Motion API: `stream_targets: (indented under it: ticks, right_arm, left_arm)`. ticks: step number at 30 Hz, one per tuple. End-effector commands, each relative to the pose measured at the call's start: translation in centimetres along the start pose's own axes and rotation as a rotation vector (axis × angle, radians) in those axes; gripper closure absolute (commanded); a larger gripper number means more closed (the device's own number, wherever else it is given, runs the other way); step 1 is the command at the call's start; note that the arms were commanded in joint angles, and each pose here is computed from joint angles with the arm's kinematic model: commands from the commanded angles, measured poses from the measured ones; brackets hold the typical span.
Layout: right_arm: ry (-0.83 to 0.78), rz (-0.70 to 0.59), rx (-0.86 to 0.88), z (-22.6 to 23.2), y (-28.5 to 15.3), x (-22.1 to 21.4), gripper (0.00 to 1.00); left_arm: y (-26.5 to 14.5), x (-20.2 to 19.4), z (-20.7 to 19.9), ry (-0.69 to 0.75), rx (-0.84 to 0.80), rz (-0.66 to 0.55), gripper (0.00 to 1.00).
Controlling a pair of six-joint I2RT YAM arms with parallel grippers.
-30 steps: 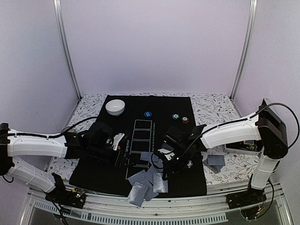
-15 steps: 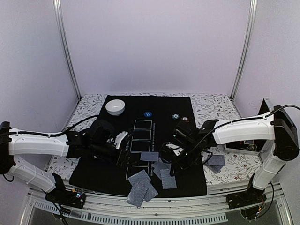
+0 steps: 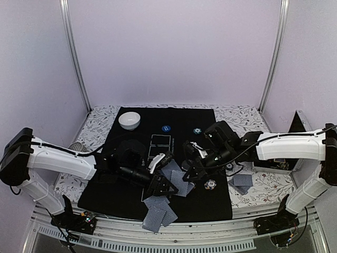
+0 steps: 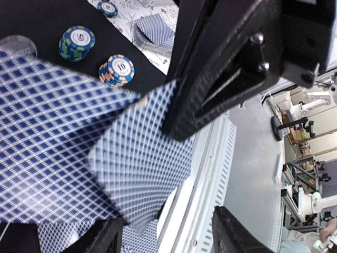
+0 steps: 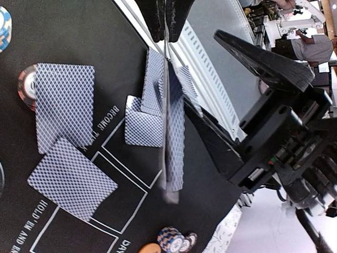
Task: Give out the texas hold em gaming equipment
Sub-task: Pick up the poker card from the face-down deck piles, then pass from the right arm to the left
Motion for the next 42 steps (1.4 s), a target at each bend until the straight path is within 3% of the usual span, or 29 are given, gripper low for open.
stream_targets:
  ticks: [1, 5, 7, 9, 10, 17, 22, 27, 34, 38, 42]
  right_arm:
    - [-0.001, -0.022, 0.111, 1.4, 0.1, 0.4, 0.97]
    - [0.010, -0.018, 0.108, 1.1, 0.3, 0.2, 0.97]
    - [0.011, -0.020, 0.103, 1.0, 0.3, 0.1, 0.98]
    - [0.018, -0.018, 0.096, 0.7, 0.4, 0.0, 0.98]
    - [0.024, -0.012, 0.091, 0.5, 0.6, -0.1, 0.98]
    - [0.107, 0.046, 0.000, -2.5, 1.6, -2.1, 0.96]
    - [0.178, 0.089, -0.116, -5.2, 1.9, -3.7, 0.63]
    - [0.200, 0.065, -0.203, -6.7, 0.8, -3.6, 0.54]
    - [0.172, -0.032, -0.266, -6.9, -2.2, -1.9, 0.53]
    - [0.134, -0.050, -0.276, -6.3, -2.8, -1.0, 0.53]
    - [0.115, -0.060, -0.284, -6.0, -3.1, -0.5, 0.52]
  left_arm:
    - [0.5, 2.0, -1.2, 0.064, -0.038, -0.064, 0.42]
    - [0.5, 2.1, -0.9, 0.071, -0.023, -0.071, 0.52]
    - [0.5, 2.1, -1.0, 0.073, -0.024, -0.072, 0.63]
    - [0.5, 2.0, -1.1, 0.075, -0.036, -0.067, 0.93]
    - [0.6, 2.0, -1.1, 0.072, -0.039, -0.064, 1.00]
    - [1.7, 0.4, 0.6, -0.005, -0.005, 0.002, 1.00]
    - [2.6, -0.5, 1.6, -0.052, 0.002, 0.059, 1.00]
    - [2.0, 0.3, 2.7, -0.069, 0.015, 0.075, 1.00]
    - [-3.4, 6.5, 6.3, -0.061, 0.110, -0.077, 1.00]
    - [-8.2, 12.6, 12.1, -0.068, 0.335, -0.232, 1.00]
    - [-9.9, 16.0, 19.4, -0.136, 0.492, -0.253, 1.00]
Point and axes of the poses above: each gripper's point midway between its finger pads, its own y axis out along the fingers, its own z axis along the line the jaws close on, x = y × z, the point moved 3 cm from there along -y, back along the fingers, and after that the axes turned 4 degrees about y, right-handed, at the moved point
